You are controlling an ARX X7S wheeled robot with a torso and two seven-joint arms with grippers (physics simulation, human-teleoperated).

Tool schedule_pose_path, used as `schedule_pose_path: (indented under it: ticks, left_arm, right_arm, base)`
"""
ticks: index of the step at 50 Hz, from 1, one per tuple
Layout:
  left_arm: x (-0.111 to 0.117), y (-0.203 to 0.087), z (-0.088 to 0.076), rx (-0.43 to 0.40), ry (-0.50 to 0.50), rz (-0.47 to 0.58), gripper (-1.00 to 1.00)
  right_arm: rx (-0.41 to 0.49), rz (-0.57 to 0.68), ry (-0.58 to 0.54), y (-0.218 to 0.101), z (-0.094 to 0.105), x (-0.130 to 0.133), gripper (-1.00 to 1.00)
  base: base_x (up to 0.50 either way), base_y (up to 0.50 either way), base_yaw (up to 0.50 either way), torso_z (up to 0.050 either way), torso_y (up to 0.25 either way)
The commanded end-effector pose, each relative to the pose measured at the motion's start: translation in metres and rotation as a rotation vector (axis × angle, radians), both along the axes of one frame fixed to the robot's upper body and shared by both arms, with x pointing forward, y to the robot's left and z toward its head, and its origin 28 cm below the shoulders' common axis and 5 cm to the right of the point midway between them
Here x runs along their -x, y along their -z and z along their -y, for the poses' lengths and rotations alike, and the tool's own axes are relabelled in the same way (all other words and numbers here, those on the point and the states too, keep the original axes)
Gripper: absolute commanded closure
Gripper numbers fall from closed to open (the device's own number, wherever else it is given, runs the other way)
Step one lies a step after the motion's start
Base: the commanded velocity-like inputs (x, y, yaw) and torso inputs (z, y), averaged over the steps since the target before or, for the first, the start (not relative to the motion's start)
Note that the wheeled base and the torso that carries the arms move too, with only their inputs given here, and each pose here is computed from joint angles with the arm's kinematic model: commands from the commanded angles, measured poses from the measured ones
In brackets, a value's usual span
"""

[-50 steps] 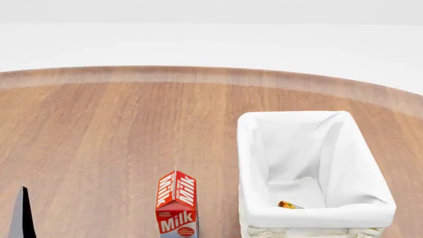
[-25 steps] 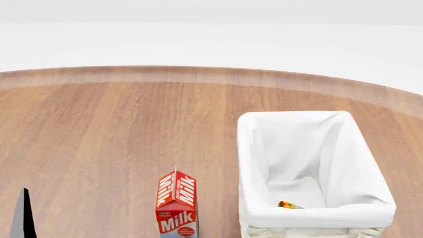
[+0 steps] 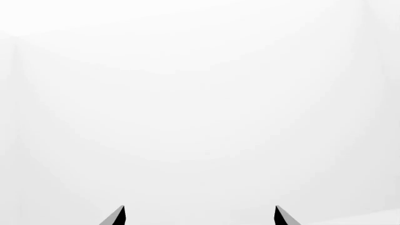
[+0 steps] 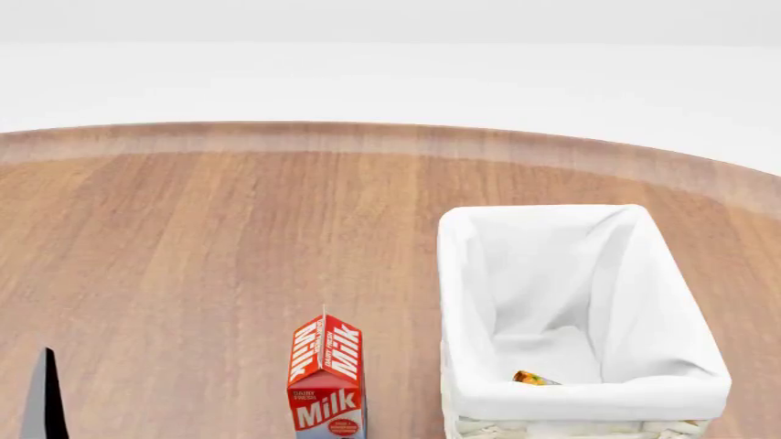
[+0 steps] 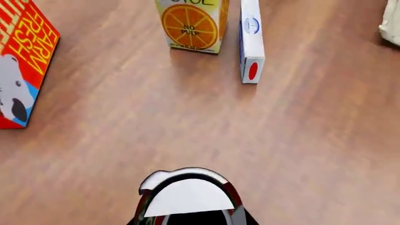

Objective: Pick up the alphabet soup and the tomato sauce, and put them in the basket.

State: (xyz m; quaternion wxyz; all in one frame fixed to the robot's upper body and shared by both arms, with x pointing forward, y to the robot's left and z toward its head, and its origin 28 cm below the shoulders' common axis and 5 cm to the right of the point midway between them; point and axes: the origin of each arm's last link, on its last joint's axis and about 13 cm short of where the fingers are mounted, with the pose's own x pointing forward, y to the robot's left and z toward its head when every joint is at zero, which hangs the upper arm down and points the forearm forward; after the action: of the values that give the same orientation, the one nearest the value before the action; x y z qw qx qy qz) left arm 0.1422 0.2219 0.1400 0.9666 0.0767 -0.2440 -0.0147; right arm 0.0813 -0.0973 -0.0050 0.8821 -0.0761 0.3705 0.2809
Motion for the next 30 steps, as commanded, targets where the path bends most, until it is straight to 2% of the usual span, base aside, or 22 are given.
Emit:
schedule_pose_path:
  ticks: [1,7,8,10,20,23,30]
  left_arm:
    - [0.0,0.001,0.001,0.0,0.003,-0.002,-1.0]
    - [0.0,0.001,0.0,0.0,0.003,-0.003,-1.0]
    - [0.0,0.001,0.0,0.001,0.002,-0.002,-1.0]
    - [0.0,0.0,0.001,0.001,0.001,0.0,-1.0]
    - [0.0,-0.001,0.001,0.0,0.002,0.001,-1.0]
    - [0.0,-0.001,0.001,0.001,0.003,0.002,-1.0]
    - [0.0,-0.002,0.001,0.003,0.003,0.002,-1.0]
  right_arm:
    - [-0.012,0.112,0.012,-0.031,0.004,-0.01,1.0]
    - [-0.018,0.176,0.019,-0.048,0.008,-0.014,1.0]
    - [-0.02,0.193,0.021,-0.063,0.009,-0.015,1.0]
    - [-0.023,0.215,0.02,-0.063,0.01,-0.016,1.0]
    - [-0.079,0.361,0.043,-0.128,0.016,-0.022,1.0]
    - [-0.09,0.384,0.049,-0.129,0.017,-0.024,1.0]
    - [-0.128,0.47,0.074,-0.157,0.018,-0.029,1.0]
  base:
    - [0.0,0.0,0.0,0.0,0.0]
    - [0.0,0.0,0.0,0.0,0.0]
    - [0.0,0.0,0.0,0.0,0.0]
    - [0.0,0.0,0.0,0.0,0.0]
    - [0.0,0.0,0.0,0.0,0.0]
    - [0.0,0.0,0.0,0.0,0.0]
    - [0.0,0.0,0.0,0.0,0.0]
